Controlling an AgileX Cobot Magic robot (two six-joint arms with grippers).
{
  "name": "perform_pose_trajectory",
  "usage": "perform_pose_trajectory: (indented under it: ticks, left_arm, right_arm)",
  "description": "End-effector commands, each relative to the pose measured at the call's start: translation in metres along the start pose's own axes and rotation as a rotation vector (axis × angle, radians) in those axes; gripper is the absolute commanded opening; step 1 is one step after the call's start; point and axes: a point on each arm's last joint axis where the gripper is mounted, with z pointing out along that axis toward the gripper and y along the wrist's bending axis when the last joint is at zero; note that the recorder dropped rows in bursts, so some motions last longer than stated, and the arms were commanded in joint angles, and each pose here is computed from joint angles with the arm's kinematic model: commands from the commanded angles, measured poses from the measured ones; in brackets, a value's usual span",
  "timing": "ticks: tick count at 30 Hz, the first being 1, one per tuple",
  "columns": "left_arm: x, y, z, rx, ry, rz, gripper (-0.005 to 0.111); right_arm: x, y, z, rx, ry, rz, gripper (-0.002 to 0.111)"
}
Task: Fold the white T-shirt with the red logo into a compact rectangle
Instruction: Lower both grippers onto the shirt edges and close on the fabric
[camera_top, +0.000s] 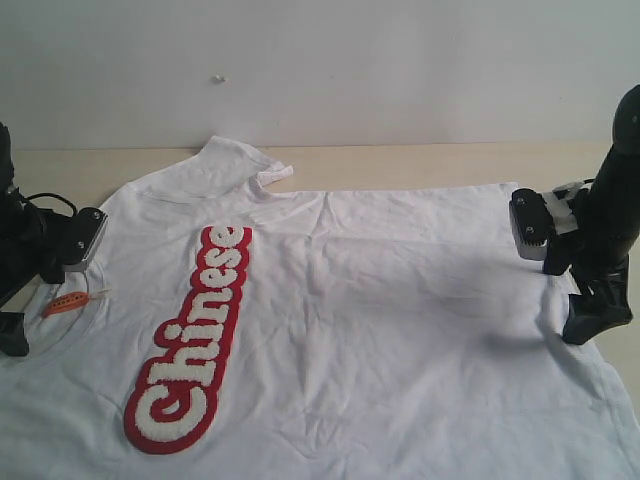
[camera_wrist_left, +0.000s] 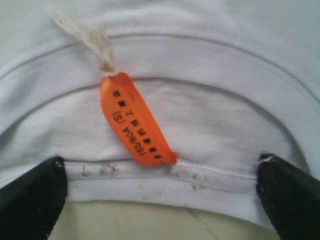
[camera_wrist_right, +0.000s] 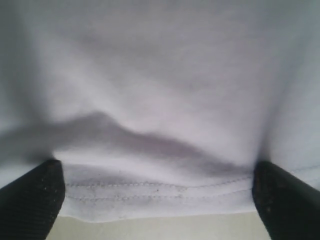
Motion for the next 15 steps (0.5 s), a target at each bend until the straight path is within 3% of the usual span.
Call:
perform_pose_trajectory:
  ticks: [1,15]
  left_arm:
    - [0.0048,-0.0024,0.0220,0.031,0.022,0.027,0.105]
    - [0.0047,-0.0016,0.0221,0.023,0.021,0.027,0.105]
  right_arm:
    - [0.0030,0.0028,0.0223,-0.045,-0.011,0.038,0.099]
    - [0.0008,0.0002,0.0223,-0.018,-0.035,0.093,0.099]
